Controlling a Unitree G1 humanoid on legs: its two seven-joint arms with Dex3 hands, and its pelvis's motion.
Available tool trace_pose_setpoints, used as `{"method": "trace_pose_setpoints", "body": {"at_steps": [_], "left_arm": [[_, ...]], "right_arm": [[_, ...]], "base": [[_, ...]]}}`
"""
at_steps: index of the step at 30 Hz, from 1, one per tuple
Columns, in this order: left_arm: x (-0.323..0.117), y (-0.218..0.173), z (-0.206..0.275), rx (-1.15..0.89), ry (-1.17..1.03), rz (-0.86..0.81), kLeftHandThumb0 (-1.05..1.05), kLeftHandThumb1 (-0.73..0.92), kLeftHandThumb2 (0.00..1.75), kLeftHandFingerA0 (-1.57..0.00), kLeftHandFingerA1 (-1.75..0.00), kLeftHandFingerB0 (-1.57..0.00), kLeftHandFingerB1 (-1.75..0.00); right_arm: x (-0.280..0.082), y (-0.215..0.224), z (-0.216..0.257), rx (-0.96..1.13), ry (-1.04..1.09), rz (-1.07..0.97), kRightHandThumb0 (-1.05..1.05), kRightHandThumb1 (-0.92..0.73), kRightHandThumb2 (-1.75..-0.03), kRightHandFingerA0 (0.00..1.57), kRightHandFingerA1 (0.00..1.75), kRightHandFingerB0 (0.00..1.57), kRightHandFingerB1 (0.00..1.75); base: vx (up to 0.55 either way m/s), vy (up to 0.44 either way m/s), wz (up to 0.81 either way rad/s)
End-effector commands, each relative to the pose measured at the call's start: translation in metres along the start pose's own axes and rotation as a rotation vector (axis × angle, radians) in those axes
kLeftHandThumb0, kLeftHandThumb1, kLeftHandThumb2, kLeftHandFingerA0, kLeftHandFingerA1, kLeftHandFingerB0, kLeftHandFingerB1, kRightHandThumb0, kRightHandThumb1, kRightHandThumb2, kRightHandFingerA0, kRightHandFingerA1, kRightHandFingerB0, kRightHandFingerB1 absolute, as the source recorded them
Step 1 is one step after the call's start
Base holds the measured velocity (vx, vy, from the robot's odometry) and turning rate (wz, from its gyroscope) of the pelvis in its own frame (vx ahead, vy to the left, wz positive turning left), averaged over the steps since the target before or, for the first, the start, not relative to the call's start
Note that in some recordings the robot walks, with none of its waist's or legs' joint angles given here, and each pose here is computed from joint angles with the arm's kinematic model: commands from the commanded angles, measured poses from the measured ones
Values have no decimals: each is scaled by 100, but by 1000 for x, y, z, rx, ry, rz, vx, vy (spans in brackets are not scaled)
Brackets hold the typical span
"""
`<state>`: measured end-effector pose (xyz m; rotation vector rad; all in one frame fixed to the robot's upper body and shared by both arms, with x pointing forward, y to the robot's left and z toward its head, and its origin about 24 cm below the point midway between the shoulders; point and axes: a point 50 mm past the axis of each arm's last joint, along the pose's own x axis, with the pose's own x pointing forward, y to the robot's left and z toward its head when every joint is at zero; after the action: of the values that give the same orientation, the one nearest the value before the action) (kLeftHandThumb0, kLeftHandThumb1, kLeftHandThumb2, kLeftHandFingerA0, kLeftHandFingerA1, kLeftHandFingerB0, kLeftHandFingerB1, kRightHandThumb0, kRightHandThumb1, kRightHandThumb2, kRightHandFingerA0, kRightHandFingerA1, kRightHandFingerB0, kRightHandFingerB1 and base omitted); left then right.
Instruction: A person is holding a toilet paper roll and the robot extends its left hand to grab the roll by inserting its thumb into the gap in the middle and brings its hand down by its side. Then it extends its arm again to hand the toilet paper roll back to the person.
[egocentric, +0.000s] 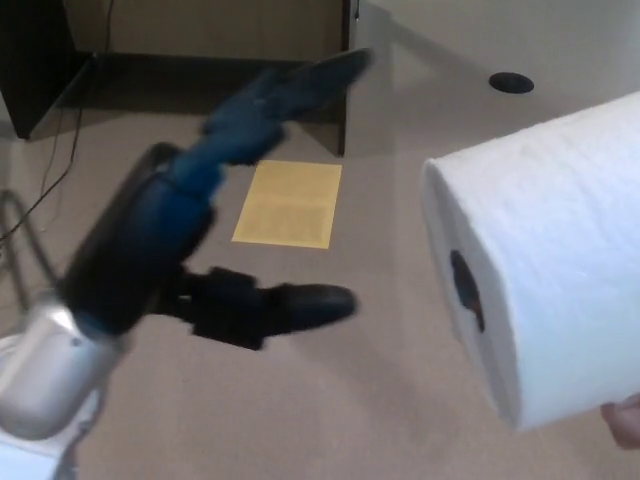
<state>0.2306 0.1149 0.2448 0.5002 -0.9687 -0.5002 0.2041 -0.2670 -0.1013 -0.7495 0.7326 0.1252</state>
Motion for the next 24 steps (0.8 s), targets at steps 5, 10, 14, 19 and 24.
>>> {"method": "trace_pose_setpoints", "body": {"at_steps": [5,10,14,19,24], "left_arm": [[23,-32,15,-140,35,-145,-24,23,80,0,-49,0,-48],[32,-38,17,-136,14,-147,-27,22,80,-1,-48,0,-48],[36,-43,19,-114,2,-133,-50,37,61,-18,-37,-12,-32],[38,-42,18,-78,1,-116,-24,25,82,-6,-50,-5,-50],[37,-36,12,-60,6,-117,-42,38,59,-17,-37,-14,-32]], "right_arm": [[-1,-8,-4,-4,9,-31,-37,-66,-60,71,59,56,43],[1,-9,-2,-3,16,-36,-36,-66,-60,74,60,57,43],[0,-9,-2,-4,7,-35,-38,-67,-60,72,62,56,43],[2,-9,3,6,-6,-35,-37,-66,-60,73,66,58,44],[2,-11,3,-16,-8,-40,-36,-66,-60,72,62,57,43]], "base": [[0,0,0],[0,0,0],[0,0,0],[0,0,0],[0,0,0]]}}
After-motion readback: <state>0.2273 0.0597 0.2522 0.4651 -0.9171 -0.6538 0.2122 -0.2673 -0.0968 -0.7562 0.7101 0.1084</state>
